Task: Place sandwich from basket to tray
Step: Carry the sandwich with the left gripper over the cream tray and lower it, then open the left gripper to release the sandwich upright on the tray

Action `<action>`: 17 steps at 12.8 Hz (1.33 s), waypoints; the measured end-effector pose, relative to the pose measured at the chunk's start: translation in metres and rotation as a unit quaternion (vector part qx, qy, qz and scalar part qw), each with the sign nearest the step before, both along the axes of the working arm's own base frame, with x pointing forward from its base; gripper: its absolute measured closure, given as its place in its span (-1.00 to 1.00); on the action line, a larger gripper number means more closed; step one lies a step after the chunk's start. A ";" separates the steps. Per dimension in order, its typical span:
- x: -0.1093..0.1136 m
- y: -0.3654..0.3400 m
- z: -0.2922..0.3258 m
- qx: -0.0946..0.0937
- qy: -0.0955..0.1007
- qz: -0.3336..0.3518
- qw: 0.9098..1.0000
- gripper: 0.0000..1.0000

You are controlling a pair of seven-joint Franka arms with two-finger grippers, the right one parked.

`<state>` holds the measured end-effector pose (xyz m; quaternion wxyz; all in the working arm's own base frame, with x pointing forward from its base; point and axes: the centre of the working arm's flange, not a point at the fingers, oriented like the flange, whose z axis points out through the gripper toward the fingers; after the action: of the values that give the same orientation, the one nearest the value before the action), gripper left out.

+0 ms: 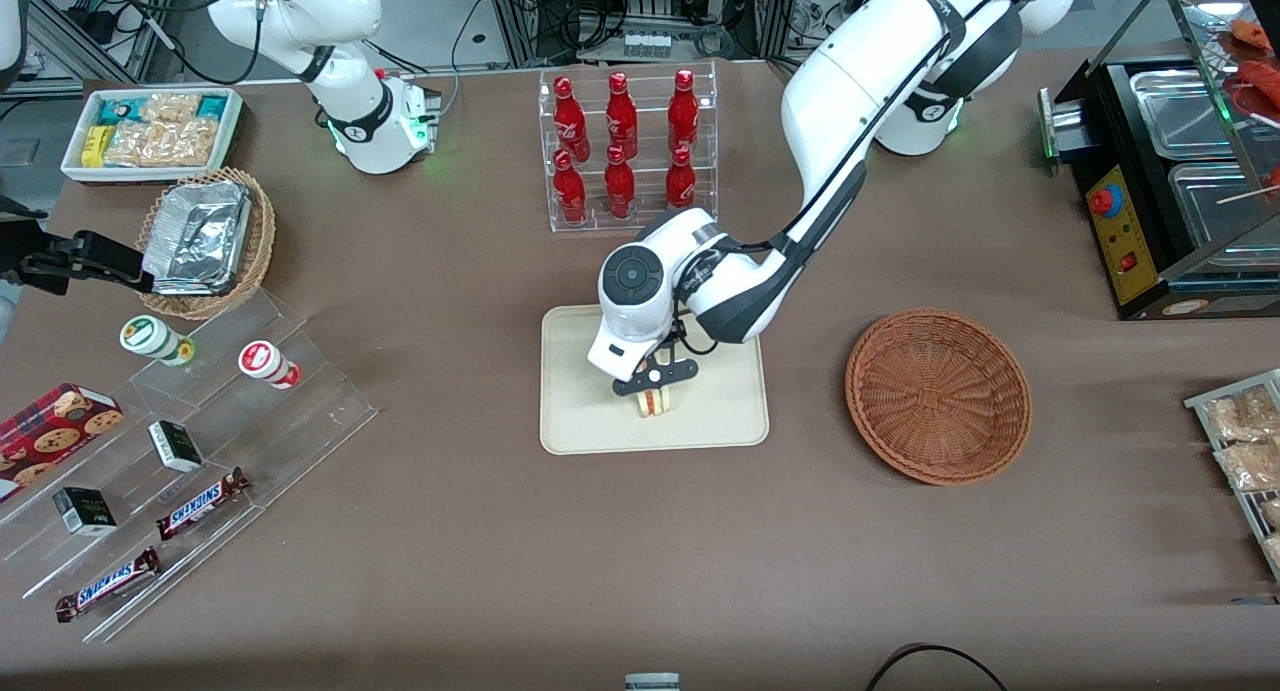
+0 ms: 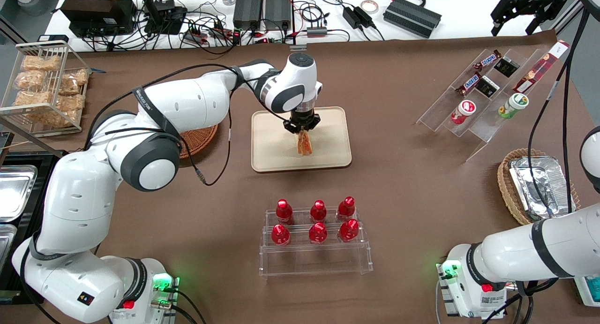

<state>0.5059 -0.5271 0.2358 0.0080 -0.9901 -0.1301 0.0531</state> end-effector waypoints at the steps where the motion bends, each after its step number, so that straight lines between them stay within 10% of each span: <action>1: 0.000 0.000 -0.001 0.002 0.001 0.007 1.000 0.67; 4: 0.000 0.001 -0.005 0.005 0.003 0.019 1.000 0.53; 11: 0.019 0.000 0.040 -0.010 -0.020 0.030 0.999 -0.98; 17: 0.032 0.028 0.159 0.021 -0.031 -0.033 0.999 -1.00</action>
<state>0.5383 -0.4995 0.3951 0.0263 -0.9946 -0.0987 0.0195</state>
